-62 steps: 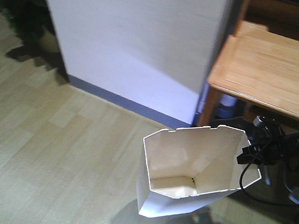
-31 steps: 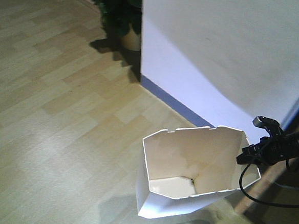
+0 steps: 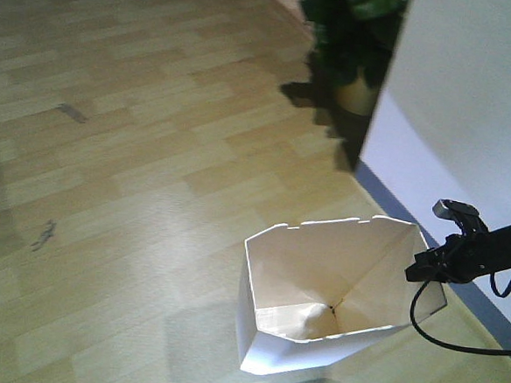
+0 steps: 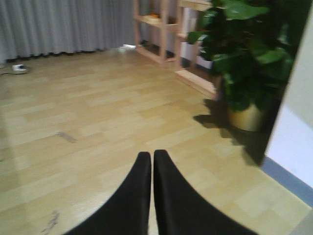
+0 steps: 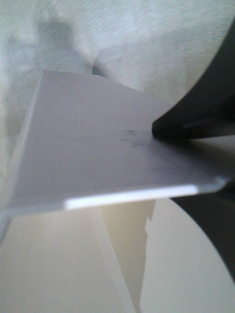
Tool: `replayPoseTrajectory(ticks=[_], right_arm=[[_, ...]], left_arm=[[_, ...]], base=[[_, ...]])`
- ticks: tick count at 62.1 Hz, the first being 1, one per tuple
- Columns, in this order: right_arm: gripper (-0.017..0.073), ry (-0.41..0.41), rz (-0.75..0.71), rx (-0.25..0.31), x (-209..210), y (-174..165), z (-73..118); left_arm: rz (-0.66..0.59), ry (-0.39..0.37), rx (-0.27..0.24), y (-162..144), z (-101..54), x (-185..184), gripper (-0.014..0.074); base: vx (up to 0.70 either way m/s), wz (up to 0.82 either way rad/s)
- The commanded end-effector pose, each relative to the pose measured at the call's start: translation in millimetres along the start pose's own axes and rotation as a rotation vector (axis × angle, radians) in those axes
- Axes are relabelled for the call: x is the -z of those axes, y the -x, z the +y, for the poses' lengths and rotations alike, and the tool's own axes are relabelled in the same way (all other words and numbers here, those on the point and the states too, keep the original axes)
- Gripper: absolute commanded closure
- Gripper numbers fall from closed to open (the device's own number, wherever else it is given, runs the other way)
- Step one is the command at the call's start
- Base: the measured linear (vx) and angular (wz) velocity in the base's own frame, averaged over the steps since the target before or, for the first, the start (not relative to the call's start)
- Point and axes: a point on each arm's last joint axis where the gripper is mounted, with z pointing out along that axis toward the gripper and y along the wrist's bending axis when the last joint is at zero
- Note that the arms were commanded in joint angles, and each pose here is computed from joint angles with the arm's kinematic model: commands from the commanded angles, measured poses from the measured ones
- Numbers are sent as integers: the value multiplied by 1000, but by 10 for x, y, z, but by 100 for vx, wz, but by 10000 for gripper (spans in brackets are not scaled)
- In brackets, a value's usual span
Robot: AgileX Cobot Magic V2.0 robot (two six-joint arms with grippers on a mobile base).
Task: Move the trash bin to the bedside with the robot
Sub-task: 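Hold the bin with the right gripper while the base turns toward the bed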
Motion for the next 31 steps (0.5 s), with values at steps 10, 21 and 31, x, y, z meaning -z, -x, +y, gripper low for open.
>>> replayPoseTrajectory(ticks=[10,21,31], right_arm=[[564,170,-90,-11,257,203,258],[564,166,-91,-12,258,203,253],[564,166,-91,-12,258,203,253]], left_arm=[[-72,-4,9,31,0,2,599],[-72,-4,9,31,0,2,599],[-72,-4,9,31,0,2,599]], base=[[20,76],[21,68],[22,53]])
